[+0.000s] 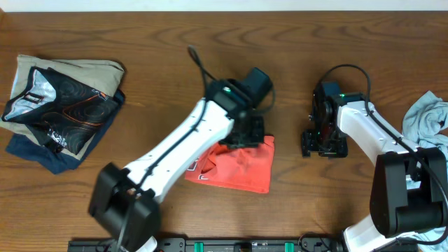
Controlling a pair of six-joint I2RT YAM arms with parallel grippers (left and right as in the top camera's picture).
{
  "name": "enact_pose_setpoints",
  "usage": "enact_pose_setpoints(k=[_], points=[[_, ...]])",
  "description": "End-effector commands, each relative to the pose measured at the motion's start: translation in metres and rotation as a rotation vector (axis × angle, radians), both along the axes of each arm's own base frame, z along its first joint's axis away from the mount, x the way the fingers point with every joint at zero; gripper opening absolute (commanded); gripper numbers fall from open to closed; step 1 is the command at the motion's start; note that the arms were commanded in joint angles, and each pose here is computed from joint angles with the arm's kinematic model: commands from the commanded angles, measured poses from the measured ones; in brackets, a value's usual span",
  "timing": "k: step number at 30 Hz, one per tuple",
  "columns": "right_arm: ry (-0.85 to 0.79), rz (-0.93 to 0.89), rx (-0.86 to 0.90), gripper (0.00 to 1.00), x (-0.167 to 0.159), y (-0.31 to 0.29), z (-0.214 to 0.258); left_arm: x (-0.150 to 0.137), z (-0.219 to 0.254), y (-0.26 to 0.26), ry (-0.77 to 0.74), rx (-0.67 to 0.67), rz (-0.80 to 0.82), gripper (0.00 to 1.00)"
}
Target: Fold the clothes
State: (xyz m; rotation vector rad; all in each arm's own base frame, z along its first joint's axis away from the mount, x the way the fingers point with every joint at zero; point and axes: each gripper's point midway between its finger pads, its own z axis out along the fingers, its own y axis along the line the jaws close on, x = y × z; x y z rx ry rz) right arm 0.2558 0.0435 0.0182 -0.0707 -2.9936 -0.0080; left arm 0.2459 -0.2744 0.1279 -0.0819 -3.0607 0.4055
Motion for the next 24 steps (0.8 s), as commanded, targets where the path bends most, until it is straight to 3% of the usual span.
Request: enact_pose_setpoints(k=[1,7,10,19,24], points=[[0.0,0.016,0.005,0.72,-0.001,0.003,0.0,-0.011,-0.019,-0.006,0.051,0.032,-0.022,0.54],[0.0,0.017,0.006,0.74,-0.001,0.003,0.0,0.001,0.0,0.017,0.022,0.032,-0.02,0.55],[0.001,0.02,0.016,0.77,-0.001,0.005,0.0,0.02,0.022,0.068,-0.037,0.119,0.088,0.55],[-0.102,0.18,0.538,0.71,0.022,0.091,0.043,0.047,0.053,0.184,-0.085,0.176,0.368,0.56],[-0.214,0.273,0.569,0.7,0.044,0.117,0.071,0.045,0.029,0.203,-0.02,0.202,0.39,0.56]])
